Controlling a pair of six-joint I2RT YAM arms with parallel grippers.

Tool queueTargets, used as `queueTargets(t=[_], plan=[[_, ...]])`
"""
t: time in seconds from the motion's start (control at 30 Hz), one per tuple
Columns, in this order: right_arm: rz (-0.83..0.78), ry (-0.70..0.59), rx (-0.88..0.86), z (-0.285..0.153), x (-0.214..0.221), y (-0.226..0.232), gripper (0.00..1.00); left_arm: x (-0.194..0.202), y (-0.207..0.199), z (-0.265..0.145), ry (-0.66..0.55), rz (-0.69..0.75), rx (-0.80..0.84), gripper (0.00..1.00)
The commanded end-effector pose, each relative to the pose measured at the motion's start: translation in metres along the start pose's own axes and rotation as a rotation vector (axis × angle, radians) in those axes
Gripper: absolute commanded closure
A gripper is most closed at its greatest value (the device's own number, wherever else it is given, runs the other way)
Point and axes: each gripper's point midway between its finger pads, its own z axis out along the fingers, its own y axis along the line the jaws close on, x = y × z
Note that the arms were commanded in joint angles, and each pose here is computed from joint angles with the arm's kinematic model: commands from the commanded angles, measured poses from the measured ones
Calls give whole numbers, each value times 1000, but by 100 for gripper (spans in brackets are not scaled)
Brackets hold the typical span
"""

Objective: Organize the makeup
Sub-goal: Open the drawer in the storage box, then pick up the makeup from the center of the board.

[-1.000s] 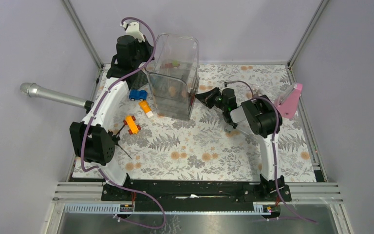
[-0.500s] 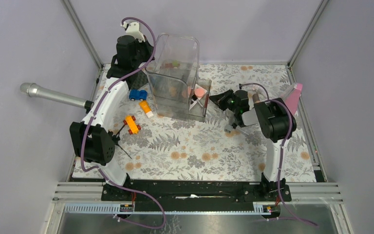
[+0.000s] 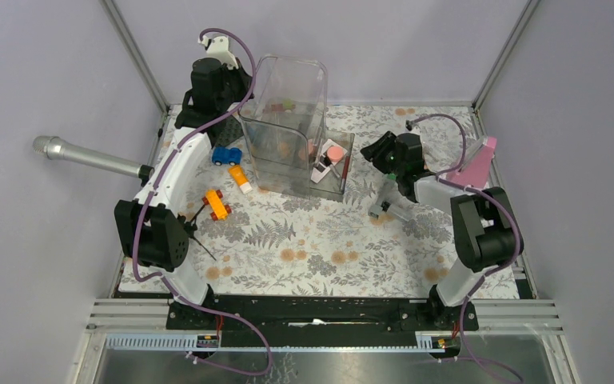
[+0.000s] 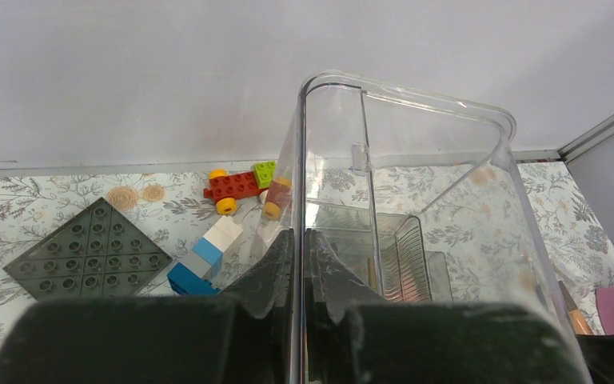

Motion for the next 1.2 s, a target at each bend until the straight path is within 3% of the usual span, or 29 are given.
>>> queueTargets(t=[0.0, 0.27, 0.57, 0.83, 1.17], plan=[[-154, 14, 222, -23, -9, -36, 50, 81, 3, 0, 266, -17, -3, 94], [-262, -26, 521, -66, -32, -79, 43, 82, 2, 0, 268, -19, -1, 94], [-308, -87, 662, -83, -87, -103, 31, 82, 2, 0, 269, -20, 2, 94], [-337, -31, 649, -31, -151, -110, 32, 82, 1, 0, 267, -21, 4, 94], [-429, 156, 587, 18, -163, -161, 29, 83, 1, 1, 270, -24, 7, 94]])
